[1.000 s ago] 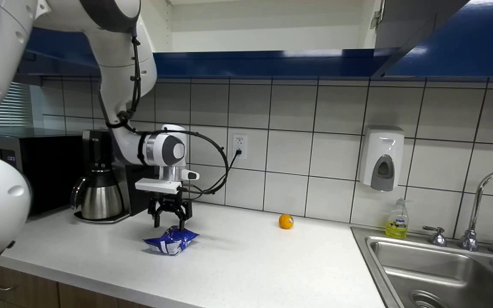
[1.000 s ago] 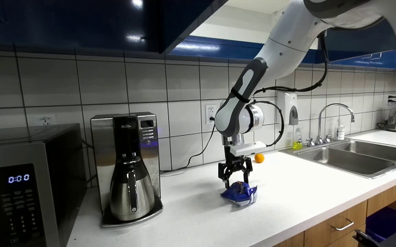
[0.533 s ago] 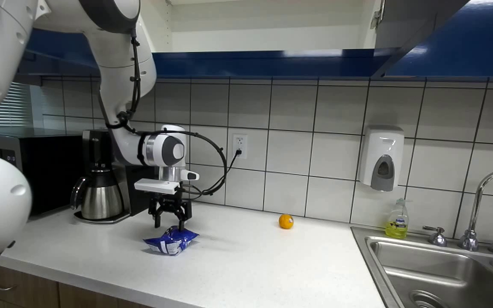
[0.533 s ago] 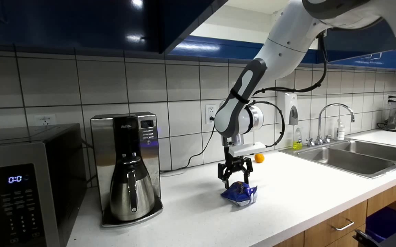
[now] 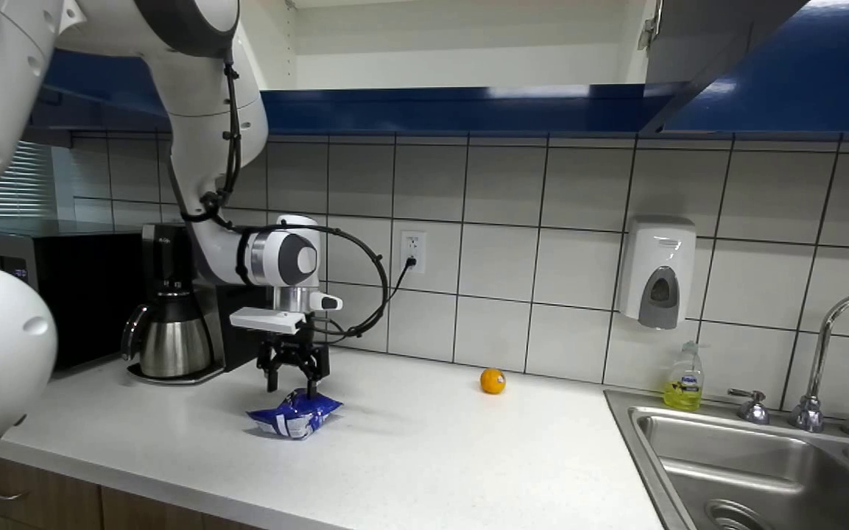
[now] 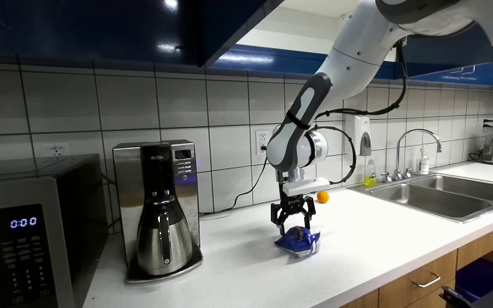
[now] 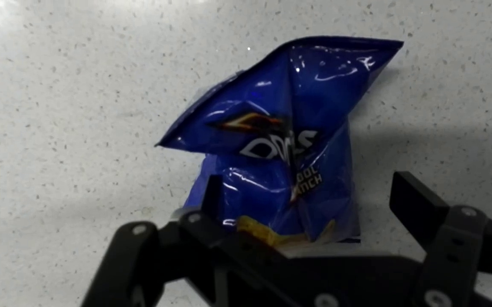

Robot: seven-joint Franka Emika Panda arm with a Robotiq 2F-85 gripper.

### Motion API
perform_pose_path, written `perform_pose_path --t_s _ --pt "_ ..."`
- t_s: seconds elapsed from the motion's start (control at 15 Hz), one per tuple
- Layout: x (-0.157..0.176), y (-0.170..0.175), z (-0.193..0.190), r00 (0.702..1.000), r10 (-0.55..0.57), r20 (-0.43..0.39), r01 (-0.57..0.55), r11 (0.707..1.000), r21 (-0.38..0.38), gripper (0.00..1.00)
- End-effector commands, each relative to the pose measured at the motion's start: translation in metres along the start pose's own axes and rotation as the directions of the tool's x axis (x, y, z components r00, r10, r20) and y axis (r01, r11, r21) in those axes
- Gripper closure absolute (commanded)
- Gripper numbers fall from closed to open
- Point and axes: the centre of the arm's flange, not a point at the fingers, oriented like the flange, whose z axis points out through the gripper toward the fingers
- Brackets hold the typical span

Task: Move an object and put it on another position

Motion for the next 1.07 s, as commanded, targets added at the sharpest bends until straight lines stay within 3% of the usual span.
perform_pose_path --t_s 0.0,0.73,0.8,0.87,1.0 --pt "-0.001 -0.002 -0.002 1.000 0.024 -0.002 -0.024 0.999 -0.030 0.00" --pt "-0.012 -0.006 0.003 1.000 0.026 0.006 -0.026 0.999 -0.043 0.00" --pt "-0.013 -0.006 0.004 1.000 0.028 0.007 -0.027 0.999 -0.043 0.25" --pt "-0.014 -0.006 0.004 1.000 0.027 0.010 -0.026 0.999 -0.043 0.28" --pt "-0.015 -0.006 0.005 1.000 0.027 0.011 -0.027 0.999 -0.044 0.44"
